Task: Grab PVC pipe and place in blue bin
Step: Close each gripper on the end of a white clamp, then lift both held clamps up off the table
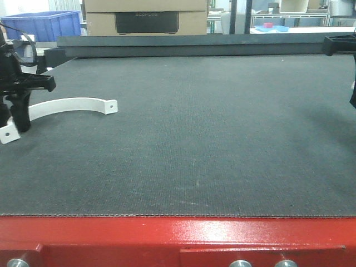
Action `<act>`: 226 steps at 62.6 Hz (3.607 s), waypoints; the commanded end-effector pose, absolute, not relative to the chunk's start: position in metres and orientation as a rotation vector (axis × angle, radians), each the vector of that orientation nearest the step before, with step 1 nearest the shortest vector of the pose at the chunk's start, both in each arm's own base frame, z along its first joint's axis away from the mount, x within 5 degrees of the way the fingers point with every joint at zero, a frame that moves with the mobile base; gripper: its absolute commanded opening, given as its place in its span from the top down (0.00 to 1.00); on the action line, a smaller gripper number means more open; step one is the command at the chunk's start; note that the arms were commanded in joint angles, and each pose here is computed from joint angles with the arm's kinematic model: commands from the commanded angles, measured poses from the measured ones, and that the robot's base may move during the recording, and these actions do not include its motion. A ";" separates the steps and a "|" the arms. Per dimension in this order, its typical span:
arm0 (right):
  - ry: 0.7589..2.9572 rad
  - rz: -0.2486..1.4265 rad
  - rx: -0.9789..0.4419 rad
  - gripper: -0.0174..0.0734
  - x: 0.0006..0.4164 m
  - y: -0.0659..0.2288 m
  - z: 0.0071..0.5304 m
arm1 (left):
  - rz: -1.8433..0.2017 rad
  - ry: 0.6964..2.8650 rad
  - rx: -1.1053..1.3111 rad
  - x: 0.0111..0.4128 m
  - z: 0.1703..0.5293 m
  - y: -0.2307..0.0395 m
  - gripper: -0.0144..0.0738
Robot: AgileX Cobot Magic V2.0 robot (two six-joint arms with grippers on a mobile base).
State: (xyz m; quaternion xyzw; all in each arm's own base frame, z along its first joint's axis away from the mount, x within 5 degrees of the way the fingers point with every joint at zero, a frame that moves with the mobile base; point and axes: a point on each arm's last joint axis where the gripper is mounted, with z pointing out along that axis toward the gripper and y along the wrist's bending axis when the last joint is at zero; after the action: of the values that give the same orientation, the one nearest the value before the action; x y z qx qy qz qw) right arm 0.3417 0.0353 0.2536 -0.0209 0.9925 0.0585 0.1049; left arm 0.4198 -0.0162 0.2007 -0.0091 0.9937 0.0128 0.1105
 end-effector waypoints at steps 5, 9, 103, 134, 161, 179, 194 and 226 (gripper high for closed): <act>2.899 0.163 -0.075 0.98 0.342 0.036 0.259 | 0.037 2.915 -0.035 0.423 0.202 -0.015 0.96; 2.899 0.163 -0.075 0.98 0.342 0.036 0.259 | 0.038 2.918 -0.036 0.423 0.205 -0.015 0.96; 2.213 0.150 -0.023 0.98 0.251 0.025 0.316 | -0.191 2.163 -0.163 0.276 0.302 -0.016 0.96; 1.811 0.149 -0.005 0.98 0.144 0.014 0.321 | -0.203 1.839 -0.151 0.184 0.327 -0.010 0.96; 1.455 0.149 0.008 0.98 0.104 0.009 0.358 | -0.142 1.540 -0.060 0.114 0.370 -0.006 0.96; 1.474 0.150 0.006 0.98 0.104 0.009 0.356 | -0.006 1.518 0.039 0.109 0.373 -0.003 0.96; 1.474 0.150 0.006 0.98 0.104 0.009 0.356 | -0.095 1.520 -0.025 0.109 0.372 -0.005 0.96; 1.480 0.150 0.005 0.98 0.104 0.009 0.355 | -0.095 1.520 -0.025 0.109 0.372 -0.005 0.96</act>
State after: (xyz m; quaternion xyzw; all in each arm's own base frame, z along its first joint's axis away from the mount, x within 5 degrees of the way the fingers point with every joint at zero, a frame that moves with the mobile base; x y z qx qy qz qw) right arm 0.1053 0.0095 0.3542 0.0044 0.6805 0.0715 0.7293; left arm 0.1099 -0.0049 0.3695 -0.0069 0.7003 -0.0383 0.7128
